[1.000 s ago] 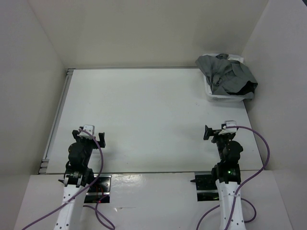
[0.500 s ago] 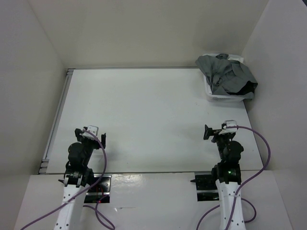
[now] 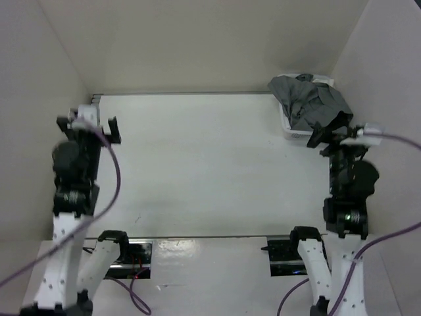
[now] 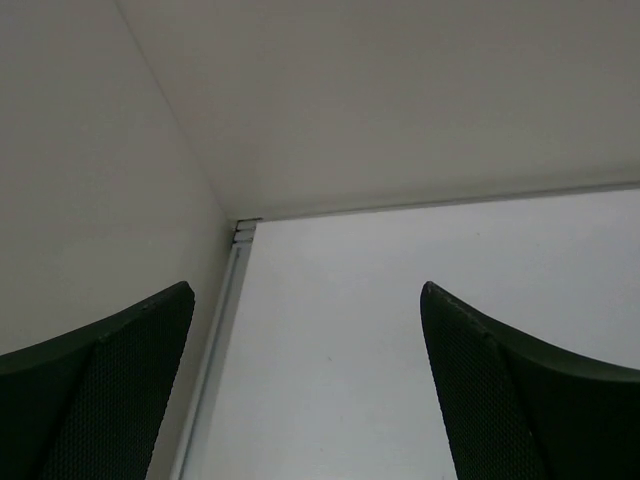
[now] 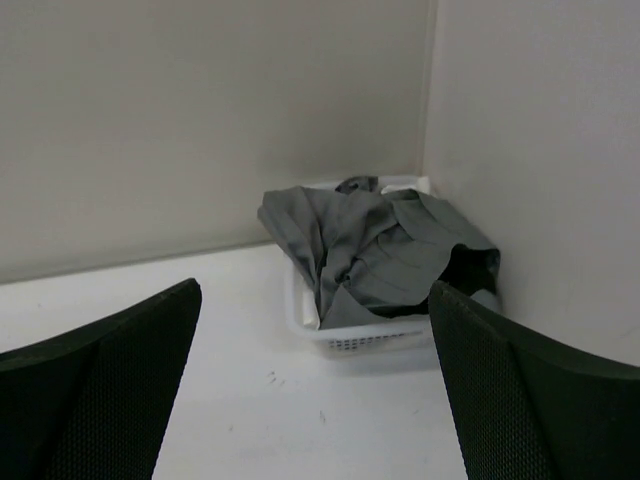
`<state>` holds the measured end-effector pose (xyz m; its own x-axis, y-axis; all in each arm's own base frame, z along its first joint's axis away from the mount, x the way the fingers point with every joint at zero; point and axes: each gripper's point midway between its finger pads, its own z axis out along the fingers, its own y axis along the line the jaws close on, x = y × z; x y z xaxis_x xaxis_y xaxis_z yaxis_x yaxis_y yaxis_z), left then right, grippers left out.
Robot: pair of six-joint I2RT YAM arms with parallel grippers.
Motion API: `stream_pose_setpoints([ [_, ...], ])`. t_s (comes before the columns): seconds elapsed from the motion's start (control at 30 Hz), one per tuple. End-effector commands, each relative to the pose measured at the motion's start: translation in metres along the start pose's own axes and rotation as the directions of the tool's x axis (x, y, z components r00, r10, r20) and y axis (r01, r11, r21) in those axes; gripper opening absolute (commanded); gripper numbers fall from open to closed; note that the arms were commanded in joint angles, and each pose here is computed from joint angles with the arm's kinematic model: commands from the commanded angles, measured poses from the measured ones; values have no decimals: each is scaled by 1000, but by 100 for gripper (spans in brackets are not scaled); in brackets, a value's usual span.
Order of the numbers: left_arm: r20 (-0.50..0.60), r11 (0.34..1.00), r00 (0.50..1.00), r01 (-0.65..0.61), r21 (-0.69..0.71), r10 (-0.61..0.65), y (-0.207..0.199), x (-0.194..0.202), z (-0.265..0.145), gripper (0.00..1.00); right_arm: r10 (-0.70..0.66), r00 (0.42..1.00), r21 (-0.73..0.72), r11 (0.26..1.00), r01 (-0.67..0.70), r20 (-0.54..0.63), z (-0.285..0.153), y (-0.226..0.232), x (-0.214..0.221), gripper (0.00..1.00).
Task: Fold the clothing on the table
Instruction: Grab the skirt from the pile
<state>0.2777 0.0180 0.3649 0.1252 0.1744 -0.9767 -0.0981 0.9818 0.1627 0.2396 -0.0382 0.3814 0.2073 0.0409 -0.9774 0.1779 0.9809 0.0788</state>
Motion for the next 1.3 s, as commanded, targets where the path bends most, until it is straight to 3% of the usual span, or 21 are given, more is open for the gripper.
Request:
stream_pose_setpoints([
  [0.0,-342,995,935,-103,0,97,11,3,65,100,-19,952,38,999,32,-305,29,-4,18,98],
  [0.03,-392,988,908,-149,34,150,11,1,78,100,-10,914,49,998,33,-405,48,-5,36,98],
  [0.07,-480,972,845,-208,113,236,3,24,101,100,-7,918,-2,1000,7,-397,56,6,14,98],
  [0.1,-558,980,811,-199,20,176,17,27,99,100,-55,899,-54,998,35,-435,60,11,19,98],
  [0.13,-548,983,828,-176,-56,118,31,8,109,100,-53,885,-66,997,25,-463,63,12,23,98],
  [0.17,-598,984,796,-165,-65,94,32,25,119,100,-74,876,-98,995,31,-477,70,15,31,98],
  [0.23,-654,987,751,-156,-36,95,26,41,121,100,-167,861,-118,985,125,-481,76,6,42,98],
  [0.33,-694,998,719,-68,-15,38,9,72,125,100,-173,834,-144,983,114,-524,80,2,72,98],
  [0.4,-706,996,707,12,86,52,-16,97,116,100,-187,795,-148,981,123,-578,84,-4,97,98],
  [0.43,-703,991,709,50,125,53,-27,103,111,100,-201,772,-145,979,143,-603,85,-7,107,98],
  [0.47,-663,988,748,65,137,43,-30,95,110,100,-218,739,-157,976,153,-638,90,-5,124,98],
  [0.57,-652,980,757,98,175,41,-41,112,96,100,-259,709,-158,966,207,-656,104,-11,129,98],
  [0.93,-680,978,728,76,196,80,-40,146,60,100,-358,607,-208,929,305,-709,182,-18,186,98],
  [1.27,-677,968,725,62,244,124,-40,153,41,100,-619,458,-361,766,533,-638,228,-46,208,97],
])
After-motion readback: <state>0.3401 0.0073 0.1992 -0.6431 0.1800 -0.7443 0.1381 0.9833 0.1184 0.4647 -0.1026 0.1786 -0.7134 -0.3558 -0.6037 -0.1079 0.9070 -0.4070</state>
